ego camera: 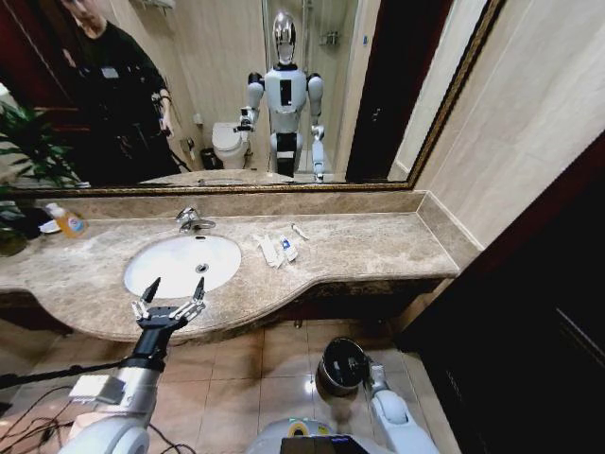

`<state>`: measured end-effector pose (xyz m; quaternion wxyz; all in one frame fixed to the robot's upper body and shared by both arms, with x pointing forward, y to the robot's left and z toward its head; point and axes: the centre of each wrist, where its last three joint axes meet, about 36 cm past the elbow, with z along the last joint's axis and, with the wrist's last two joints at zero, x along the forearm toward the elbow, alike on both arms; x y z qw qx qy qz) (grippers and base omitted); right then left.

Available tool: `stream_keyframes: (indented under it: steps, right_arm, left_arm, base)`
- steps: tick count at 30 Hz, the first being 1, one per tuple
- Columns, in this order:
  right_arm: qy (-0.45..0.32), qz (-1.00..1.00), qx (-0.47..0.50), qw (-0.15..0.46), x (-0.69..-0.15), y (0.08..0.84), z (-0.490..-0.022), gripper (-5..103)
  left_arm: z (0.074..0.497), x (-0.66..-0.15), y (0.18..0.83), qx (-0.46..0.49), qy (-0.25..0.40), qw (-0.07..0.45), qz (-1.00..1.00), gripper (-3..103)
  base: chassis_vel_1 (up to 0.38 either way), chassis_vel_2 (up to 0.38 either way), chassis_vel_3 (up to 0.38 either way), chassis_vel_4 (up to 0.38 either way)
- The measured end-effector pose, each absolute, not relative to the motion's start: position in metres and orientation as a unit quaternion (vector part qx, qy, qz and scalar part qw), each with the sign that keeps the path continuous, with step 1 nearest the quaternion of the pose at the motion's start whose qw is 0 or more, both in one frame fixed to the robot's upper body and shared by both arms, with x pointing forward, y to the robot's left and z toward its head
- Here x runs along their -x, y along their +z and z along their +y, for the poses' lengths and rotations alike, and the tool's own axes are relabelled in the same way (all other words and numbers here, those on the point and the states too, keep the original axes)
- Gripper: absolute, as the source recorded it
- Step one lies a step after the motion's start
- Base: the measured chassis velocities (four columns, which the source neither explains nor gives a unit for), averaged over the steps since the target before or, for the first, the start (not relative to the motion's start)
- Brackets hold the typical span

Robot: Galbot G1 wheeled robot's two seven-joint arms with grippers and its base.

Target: Pick up the trash from the sink and place it in the trash bin.

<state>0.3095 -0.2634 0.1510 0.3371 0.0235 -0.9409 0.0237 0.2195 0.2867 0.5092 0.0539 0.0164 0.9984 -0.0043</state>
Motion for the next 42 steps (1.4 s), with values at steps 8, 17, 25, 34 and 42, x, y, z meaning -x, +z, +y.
stream_keyframes:
  steps: [8,17,25,34,42]
  right_arm:
    - [0.026,-0.941,-0.024,0.336,-0.308,0.152,-0.264,89]
    - [0.029,-0.942,-0.026,0.333,-0.308,0.155,-0.264,100]
    - [0.029,-0.942,-0.025,0.332,-0.306,0.158,-0.264,100]
    - [0.012,-0.946,-0.019,0.322,-0.298,0.181,-0.264,100]
    - [0.006,-0.957,-0.008,0.291,-0.292,0.215,-0.262,100]
  left_arm:
    - [0.287,-0.219,0.509,-0.016,-0.004,0.054,0.998,100]
    - [0.287,-0.219,0.509,-0.016,-0.004,0.054,0.998,100]
    - [0.287,-0.219,0.509,-0.016,-0.004,0.054,0.998,100]
    - [0.287,-0.219,0.509,-0.016,-0.004,0.054,0.998,100]
    - [0.287,-0.219,0.509,-0.016,-0.004,0.054,0.998,100]
  base:
    - [0.0,0.0,0.0,0.0]
    - [0.0,0.0,0.0,0.0]
    - [0.0,0.0,0.0,0.0]
    - [0.0,0.0,0.0,0.0]
    - [0.0,0.0,0.0,0.0]
